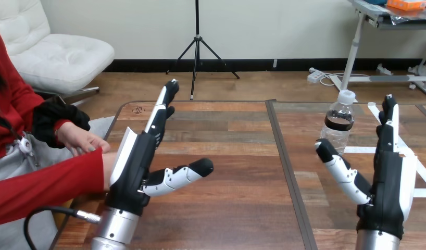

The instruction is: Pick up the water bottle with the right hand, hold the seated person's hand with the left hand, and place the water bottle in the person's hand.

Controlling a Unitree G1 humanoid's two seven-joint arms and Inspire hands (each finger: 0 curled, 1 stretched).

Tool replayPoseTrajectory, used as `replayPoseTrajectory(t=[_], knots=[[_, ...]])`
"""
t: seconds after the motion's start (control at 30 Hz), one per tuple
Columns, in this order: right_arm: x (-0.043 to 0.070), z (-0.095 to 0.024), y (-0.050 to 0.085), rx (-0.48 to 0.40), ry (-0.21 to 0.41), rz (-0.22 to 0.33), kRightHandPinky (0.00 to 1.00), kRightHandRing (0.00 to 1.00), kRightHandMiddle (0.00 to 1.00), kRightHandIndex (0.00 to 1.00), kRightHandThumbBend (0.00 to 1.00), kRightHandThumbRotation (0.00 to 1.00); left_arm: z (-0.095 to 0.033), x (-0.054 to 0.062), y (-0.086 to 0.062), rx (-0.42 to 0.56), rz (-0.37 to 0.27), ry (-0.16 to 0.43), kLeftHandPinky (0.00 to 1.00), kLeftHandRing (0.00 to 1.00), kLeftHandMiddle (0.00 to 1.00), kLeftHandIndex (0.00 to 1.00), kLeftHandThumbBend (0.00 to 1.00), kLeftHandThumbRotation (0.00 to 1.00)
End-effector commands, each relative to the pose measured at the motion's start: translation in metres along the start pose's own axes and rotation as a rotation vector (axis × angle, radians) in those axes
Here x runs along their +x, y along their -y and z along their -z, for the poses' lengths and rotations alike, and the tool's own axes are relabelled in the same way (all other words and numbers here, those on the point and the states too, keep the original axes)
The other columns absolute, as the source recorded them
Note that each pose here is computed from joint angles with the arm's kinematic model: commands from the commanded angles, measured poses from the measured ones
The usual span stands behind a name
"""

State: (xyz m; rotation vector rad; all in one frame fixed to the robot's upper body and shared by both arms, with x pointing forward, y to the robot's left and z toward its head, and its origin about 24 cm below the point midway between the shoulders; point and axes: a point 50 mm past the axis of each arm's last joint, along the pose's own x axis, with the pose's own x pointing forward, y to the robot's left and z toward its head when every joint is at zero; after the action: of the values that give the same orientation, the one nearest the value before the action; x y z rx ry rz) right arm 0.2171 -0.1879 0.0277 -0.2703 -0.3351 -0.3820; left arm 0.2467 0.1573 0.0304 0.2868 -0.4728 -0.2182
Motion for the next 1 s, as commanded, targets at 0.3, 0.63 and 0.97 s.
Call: replayPoseTrajectory(t=[0.3, 0.63, 0.97], knots=[[0.031, -0.006, -0.003, 0.009, 0.053, 0.018, 1.00, 1.00, 1.00, 1.00, 1.00, 0.62, -0.014, 0.018, -0.014, 0.042, -0.022, 0.100, 0.93, 1.00, 1.00, 1.00, 1.00, 0.66], [0.046, 0.002, -0.004, -0.029, 0.011, 0.022, 1.00, 1.00, 1.00, 1.00, 1.00, 0.63, -0.016, 0.019, -0.015, 0.048, -0.015, 0.103, 0.94, 1.00, 1.00, 1.00, 1.00, 0.64], [0.061, 0.011, -0.008, -0.038, -0.033, 0.012, 1.00, 1.00, 1.00, 1.00, 1.00, 0.64, -0.018, 0.021, -0.016, 0.089, 0.003, 0.099, 0.94, 1.00, 1.00, 1.00, 1.00, 0.64]])
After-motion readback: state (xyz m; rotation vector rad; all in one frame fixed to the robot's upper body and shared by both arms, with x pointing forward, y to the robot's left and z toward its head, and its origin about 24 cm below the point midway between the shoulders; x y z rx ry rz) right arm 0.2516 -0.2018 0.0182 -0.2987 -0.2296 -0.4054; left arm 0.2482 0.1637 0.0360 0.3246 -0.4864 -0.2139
